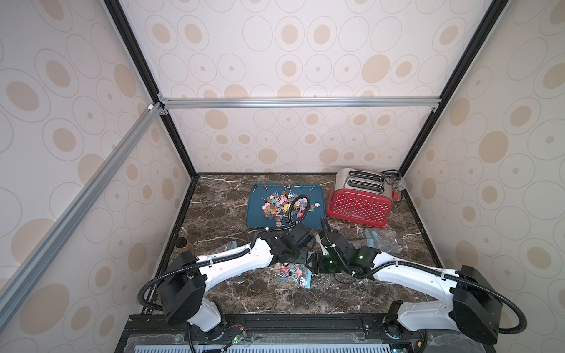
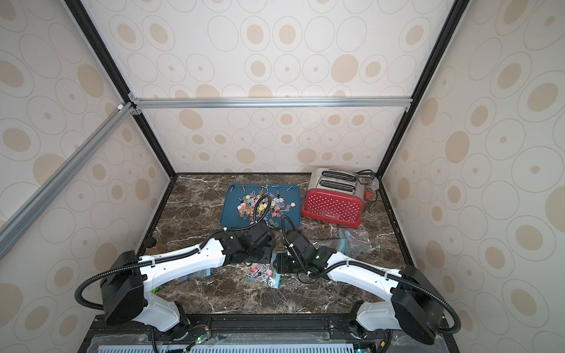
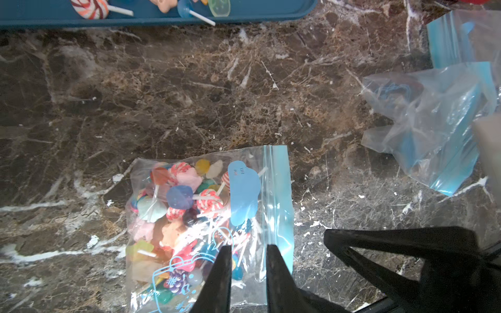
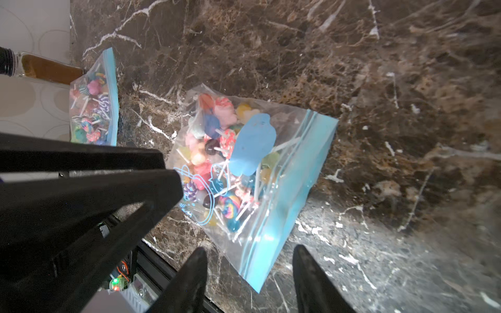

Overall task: Pour candies out of the ziploc bag
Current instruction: Open the ziploc bag at the center of the board.

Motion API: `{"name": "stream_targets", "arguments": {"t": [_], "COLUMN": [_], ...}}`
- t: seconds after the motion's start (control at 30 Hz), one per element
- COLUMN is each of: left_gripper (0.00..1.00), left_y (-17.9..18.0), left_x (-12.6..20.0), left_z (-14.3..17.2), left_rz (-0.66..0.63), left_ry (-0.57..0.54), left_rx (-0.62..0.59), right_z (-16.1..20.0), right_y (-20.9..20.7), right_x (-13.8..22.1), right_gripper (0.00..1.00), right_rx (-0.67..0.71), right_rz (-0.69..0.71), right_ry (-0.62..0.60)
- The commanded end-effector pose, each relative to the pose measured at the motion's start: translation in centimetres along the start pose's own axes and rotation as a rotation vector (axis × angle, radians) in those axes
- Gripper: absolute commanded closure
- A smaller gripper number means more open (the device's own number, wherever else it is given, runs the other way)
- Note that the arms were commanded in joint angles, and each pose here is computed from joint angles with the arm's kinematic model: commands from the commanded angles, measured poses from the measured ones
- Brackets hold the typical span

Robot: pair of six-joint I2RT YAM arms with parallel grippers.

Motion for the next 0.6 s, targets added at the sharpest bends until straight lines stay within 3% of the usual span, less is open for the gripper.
{"name": "stream_targets", "arguments": {"t": [0.0, 0.2, 0.57], "left_gripper": [0.74, 0.71, 0.71], "left_y": [0.6, 2.2, 3.8], "left_x": [1.5, 2.0, 2.4], "left_z": [-1.0, -0.6, 0.1], "left_rz": [-0.023, -0.045, -0.055], "left_ry": [-0.036, -0.039, -0.045], "left_rx": [0.004, 0.039, 0.076], "right_z": [0.1, 0.4, 0.3], "right_y": [-0.1, -1.3, -0.9], "right_x": [-1.2, -2.0, -4.7], "right_gripper": [0.46, 0.46, 0.51], "right_rx": [-0.022, -0.055, -0.069], "right_rz": [0.005, 0.077, 0.032], "right_ry": [0.038, 0.047, 0.102]}}
Point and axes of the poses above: each gripper's point midway between its finger pads, its own x axis back along the fingers, its own y axis along the line the jaws close on, z = x × y, the point moved 9 cm from there along x, back along the fingers, and after that the axes turned 11 degrees about -x, right-handed, at the moved point
